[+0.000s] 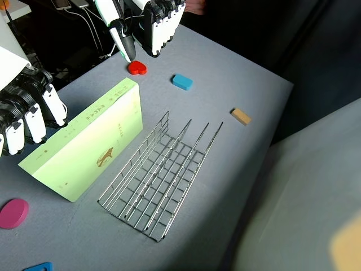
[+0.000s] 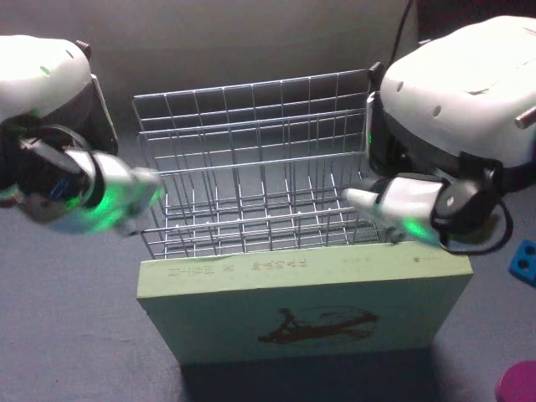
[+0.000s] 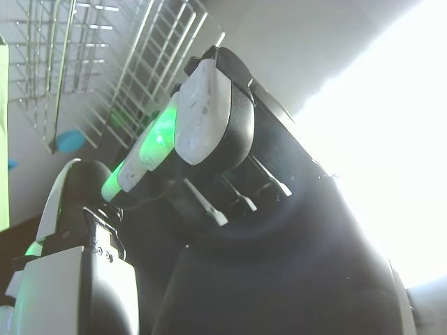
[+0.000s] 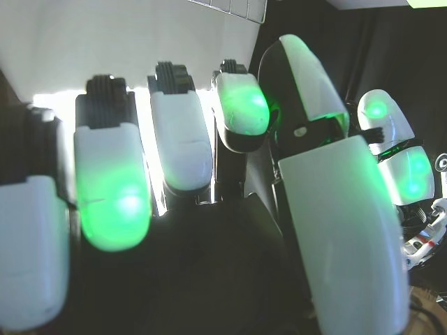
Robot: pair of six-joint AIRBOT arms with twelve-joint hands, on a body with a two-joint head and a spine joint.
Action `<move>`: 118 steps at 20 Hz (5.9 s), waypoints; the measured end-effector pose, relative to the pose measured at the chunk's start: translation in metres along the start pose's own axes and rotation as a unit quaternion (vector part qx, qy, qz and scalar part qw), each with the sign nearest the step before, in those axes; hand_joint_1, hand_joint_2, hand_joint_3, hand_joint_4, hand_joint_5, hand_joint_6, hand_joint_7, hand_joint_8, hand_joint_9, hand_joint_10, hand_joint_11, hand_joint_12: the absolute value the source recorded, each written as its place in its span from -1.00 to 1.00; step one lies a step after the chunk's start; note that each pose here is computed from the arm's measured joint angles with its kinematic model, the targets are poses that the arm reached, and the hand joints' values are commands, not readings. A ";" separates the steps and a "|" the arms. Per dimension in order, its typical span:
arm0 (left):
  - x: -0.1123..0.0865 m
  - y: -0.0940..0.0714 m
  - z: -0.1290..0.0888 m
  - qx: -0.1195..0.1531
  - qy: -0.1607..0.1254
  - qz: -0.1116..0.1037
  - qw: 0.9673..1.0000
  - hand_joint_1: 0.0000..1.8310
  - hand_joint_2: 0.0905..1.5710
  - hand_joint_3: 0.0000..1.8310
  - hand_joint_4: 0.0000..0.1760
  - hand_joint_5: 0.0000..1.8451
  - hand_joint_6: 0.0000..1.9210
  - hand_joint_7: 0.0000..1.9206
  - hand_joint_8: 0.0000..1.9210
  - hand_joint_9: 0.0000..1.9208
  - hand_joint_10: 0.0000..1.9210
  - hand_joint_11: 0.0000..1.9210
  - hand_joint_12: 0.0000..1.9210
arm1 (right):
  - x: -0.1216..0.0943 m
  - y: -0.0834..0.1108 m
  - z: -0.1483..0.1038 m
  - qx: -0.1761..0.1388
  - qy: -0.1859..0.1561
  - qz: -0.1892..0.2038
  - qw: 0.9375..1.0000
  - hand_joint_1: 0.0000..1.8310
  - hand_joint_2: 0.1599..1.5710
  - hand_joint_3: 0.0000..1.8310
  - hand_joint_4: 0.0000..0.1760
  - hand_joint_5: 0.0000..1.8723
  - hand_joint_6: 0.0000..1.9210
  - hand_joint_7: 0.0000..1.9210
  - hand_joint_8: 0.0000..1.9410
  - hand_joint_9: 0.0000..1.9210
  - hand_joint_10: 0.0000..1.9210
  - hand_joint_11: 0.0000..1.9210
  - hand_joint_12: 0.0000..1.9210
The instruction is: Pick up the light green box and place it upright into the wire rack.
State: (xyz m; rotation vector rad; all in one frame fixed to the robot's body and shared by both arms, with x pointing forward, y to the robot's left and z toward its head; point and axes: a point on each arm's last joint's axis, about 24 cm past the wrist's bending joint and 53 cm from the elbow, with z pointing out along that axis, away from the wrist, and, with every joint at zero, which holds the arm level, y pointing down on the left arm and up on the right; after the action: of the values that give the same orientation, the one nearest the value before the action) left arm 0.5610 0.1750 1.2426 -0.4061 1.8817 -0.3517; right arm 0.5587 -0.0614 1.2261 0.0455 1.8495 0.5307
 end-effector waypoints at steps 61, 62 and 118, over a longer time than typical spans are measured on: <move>-0.050 0.057 0.022 -0.023 -0.043 0.179 0.983 -0.85 0.44 -1.00 -0.23 -0.62 -1.00 -0.74 -1.00 -0.75 -1.00 -1.00 -0.18 | 0.116 0.047 0.055 0.007 0.183 0.034 0.983 -0.24 0.14 -1.00 -0.49 -0.75 -0.98 -0.77 -0.98 -0.76 -0.98 -1.00 -0.04; -0.050 0.057 0.022 -0.024 -0.043 0.178 0.983 -0.85 0.44 -1.00 -0.23 -0.61 -1.00 -0.74 -1.00 -0.75 -1.00 -1.00 -0.18 | 0.118 0.047 0.055 0.007 0.186 0.032 0.982 -0.18 0.13 -1.00 -0.70 -0.70 -0.97 -0.71 -0.98 -0.72 -0.97 -1.00 0.03; -0.047 0.065 0.021 -0.040 -0.030 0.180 0.982 -0.79 0.44 -1.00 -0.32 -0.59 -1.00 -0.71 -1.00 -0.73 -1.00 -1.00 -0.24 | -0.020 0.114 0.081 -0.101 0.064 0.019 0.993 0.49 0.43 -1.00 -1.00 -0.19 0.16 -0.08 0.19 -0.10 0.45 -0.19 0.52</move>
State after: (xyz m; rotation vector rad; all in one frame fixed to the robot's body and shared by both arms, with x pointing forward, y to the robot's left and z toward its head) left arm 0.5890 0.2527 1.2472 -0.1215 1.8691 -0.0215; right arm 0.6130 0.0617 1.2674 -0.0918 1.9121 0.7609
